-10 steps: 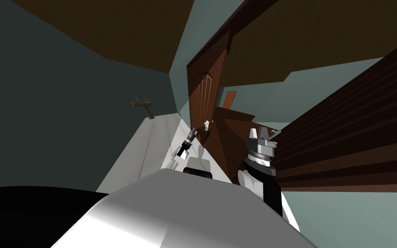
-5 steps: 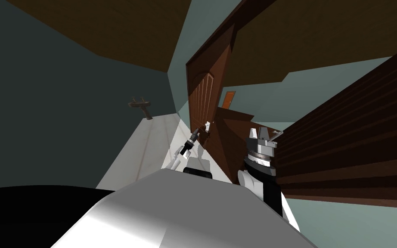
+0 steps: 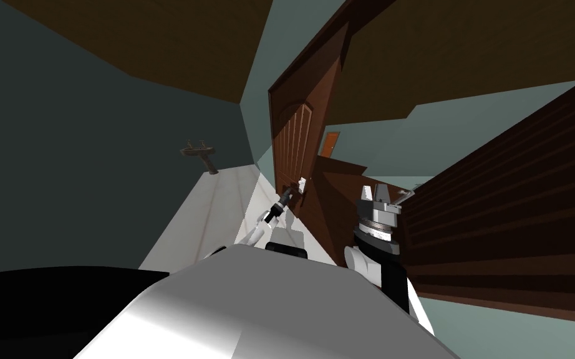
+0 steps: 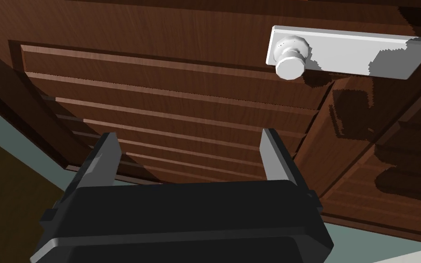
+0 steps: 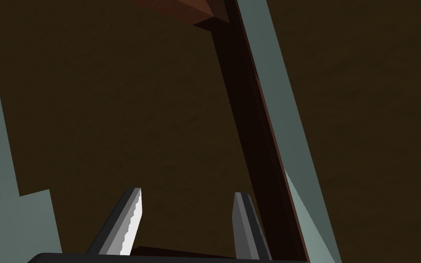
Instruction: Push the door open
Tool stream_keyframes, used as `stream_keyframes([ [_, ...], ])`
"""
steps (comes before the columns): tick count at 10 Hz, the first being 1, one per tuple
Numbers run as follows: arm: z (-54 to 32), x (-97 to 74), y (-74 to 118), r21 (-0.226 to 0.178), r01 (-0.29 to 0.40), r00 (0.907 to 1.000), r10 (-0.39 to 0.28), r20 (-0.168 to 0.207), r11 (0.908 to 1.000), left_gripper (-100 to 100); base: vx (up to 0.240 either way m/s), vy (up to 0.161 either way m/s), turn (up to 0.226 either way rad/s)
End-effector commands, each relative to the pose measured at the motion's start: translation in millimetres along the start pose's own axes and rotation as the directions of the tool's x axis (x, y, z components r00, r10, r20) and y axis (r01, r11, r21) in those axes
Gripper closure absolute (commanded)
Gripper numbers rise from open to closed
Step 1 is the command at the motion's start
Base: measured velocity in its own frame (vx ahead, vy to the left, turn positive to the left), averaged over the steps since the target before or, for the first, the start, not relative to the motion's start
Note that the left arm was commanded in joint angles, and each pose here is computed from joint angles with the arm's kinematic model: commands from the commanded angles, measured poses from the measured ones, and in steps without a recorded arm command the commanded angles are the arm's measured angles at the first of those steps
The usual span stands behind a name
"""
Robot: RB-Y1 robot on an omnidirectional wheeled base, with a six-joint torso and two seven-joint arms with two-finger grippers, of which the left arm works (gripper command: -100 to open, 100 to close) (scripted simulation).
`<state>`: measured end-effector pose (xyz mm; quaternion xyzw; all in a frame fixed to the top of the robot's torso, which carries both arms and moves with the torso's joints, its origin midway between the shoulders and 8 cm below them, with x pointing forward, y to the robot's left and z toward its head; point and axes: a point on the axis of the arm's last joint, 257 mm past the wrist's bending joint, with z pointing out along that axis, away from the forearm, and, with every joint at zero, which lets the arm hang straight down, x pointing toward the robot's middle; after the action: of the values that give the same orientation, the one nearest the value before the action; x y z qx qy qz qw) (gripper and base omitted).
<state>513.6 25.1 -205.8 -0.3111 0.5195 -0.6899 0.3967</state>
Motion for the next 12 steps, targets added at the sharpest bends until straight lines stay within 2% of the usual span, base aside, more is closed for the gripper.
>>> stream_keyframes([
  [1, 3.3, 6.5, 10.5, -0.024, 0.006, 0.9998, -0.006, -0.019, 0.9997, -100, 0.098, 0.069, -0.033],
  [6, 13.1, 26.5, 37.7, -0.09, 0.012, 0.9972, -0.019, -0.072, 0.9959, -100, 0.088, 0.067, -0.035],
  [12, 20.8, 46.7, 64.6, -0.16, 0.009, 0.9917, -0.029, -0.125, 0.9871, -100, 0.084, 0.064, -0.031],
])
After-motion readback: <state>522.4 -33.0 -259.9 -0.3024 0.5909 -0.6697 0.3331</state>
